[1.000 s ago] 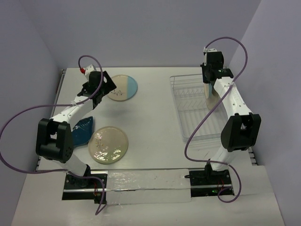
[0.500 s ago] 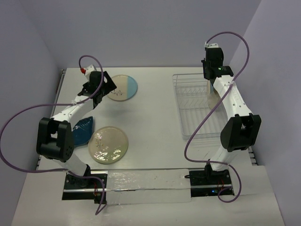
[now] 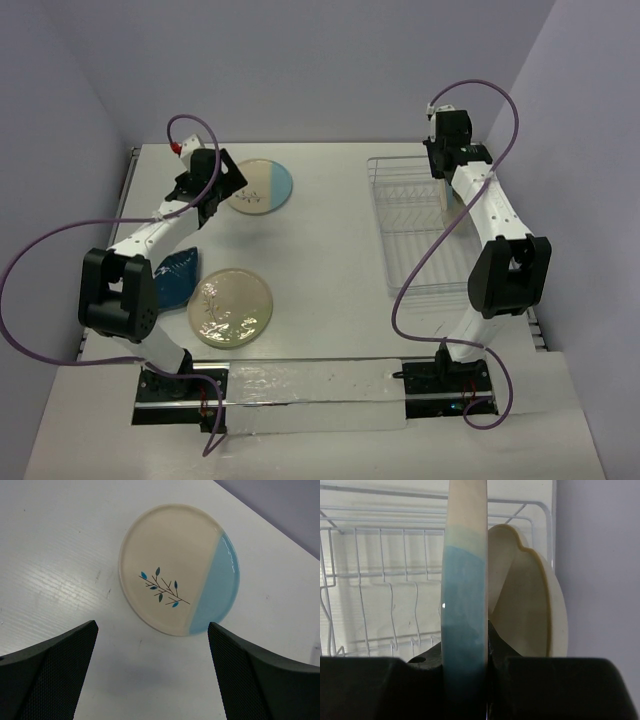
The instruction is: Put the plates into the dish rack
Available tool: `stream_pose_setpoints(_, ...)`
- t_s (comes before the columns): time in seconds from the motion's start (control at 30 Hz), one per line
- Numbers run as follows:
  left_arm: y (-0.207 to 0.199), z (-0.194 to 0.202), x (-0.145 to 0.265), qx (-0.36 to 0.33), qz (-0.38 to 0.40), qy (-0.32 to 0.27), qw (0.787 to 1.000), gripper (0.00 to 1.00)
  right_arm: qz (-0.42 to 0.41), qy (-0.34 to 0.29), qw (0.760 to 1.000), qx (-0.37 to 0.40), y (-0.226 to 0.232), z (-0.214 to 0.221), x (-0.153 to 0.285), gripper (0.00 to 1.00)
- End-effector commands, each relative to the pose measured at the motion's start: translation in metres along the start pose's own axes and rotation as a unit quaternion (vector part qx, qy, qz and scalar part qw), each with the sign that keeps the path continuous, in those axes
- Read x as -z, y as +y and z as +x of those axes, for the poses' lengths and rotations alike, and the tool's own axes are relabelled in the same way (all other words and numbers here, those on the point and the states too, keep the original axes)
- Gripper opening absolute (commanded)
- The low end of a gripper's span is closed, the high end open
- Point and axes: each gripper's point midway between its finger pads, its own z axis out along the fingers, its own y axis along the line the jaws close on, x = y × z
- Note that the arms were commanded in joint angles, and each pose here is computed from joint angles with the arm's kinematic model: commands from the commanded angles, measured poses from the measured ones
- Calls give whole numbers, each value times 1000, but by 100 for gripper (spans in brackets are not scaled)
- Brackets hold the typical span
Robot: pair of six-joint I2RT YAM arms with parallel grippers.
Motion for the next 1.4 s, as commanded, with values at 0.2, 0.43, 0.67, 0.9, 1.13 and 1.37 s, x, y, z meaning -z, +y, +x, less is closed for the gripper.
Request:
stream_pose_setpoints(0.2, -7, -22, -6, -1, -7, -20, 1000, 99, -32, -31, 998, 33, -6, -10, -4, 0)
stream_pose_setpoints(0.43, -10, -21, -10, -1, -2, -16, 1000, 100, -34, -17, 999, 8, -3, -4, -15, 12)
stream_pose_setpoints(0.67, -11, -22, -10, -1, -2, -16, 1000, 99, -25, -1, 1000, 4, -2, 4, -26, 24)
stream_pose_setpoints(0.9, -11, -22, -10, -2, -3, -16, 1000, 99, -16, -8, 1000, -6, -7, -2, -21, 50)
stream_pose_setpoints(1.13, -12, -21, -7, -4, 5, -13, 1000, 99, -7, -49, 999, -17, -20, -27, 5, 58)
stream_pose_setpoints(1.37, -13, -19, -4, -14, 9, -7, 1000, 99, 38, -112, 993, -21, -42, -75, 44, 64)
